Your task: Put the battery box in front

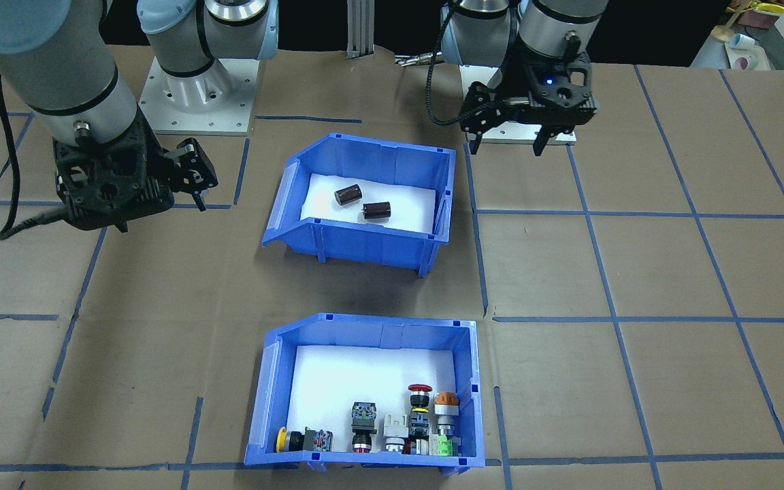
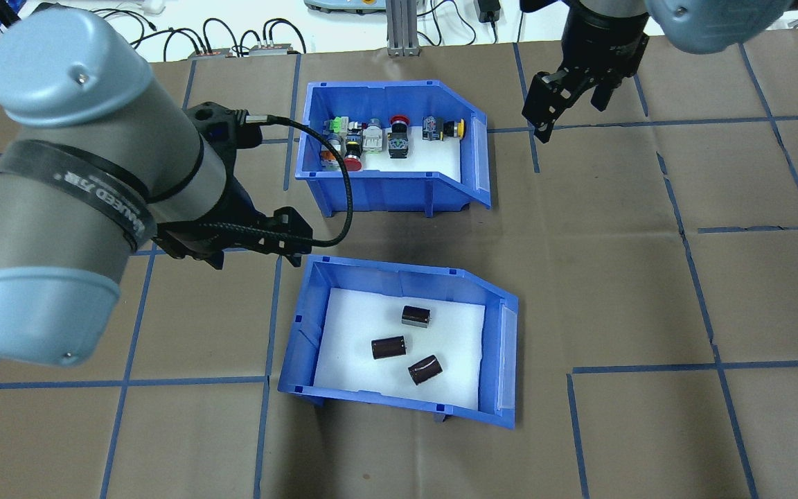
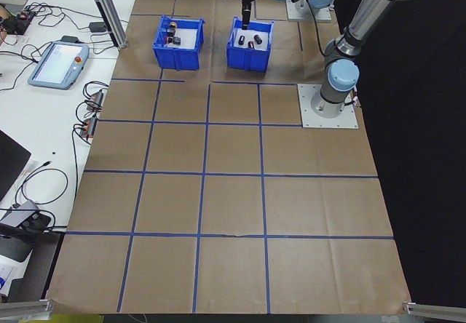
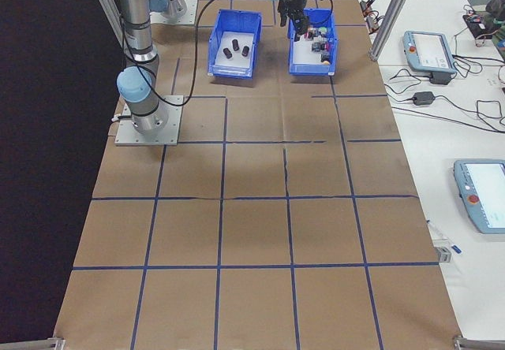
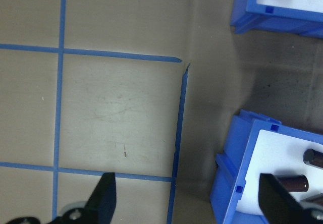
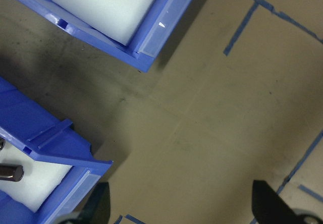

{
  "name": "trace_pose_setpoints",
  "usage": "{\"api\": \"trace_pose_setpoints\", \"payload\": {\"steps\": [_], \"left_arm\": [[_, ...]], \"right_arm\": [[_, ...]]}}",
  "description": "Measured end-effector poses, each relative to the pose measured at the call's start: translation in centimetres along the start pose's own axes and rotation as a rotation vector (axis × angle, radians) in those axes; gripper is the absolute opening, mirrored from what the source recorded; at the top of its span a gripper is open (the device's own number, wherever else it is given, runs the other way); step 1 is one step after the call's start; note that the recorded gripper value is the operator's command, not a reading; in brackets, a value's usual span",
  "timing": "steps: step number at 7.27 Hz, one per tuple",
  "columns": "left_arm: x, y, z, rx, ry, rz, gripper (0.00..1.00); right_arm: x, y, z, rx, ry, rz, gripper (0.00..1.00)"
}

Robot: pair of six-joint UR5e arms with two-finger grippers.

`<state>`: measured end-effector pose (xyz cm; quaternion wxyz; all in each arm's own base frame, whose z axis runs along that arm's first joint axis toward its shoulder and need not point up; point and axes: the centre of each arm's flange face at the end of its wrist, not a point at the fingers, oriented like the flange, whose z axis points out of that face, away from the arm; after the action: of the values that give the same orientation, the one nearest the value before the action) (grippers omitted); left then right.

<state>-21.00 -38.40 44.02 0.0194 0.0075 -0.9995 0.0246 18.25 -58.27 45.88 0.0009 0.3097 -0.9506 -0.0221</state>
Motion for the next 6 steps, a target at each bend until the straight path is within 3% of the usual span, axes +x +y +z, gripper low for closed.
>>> {"api": "trace_pose_setpoints", "payload": {"steps": [1, 3, 6], "left_arm": [[1.1, 0.9, 0.9, 0.005, 0.003, -0.121, 0.99], [2.2, 3.0, 3.0, -0.026, -0.004, -0.479, 0.98], [4.1, 8.2, 6.2, -0.081, -0.048, -0.970, 0.98]], "right_arm": [[-1.8, -2.8, 0.7, -0.003, 0.001, -0.155, 1.00], [-6.3, -7.6, 1.8, 0.001, 0.010, -0.459, 1.00], [-13.1, -14.2, 4.9, 0.049, 0.055, -0.730, 1.00]]}}
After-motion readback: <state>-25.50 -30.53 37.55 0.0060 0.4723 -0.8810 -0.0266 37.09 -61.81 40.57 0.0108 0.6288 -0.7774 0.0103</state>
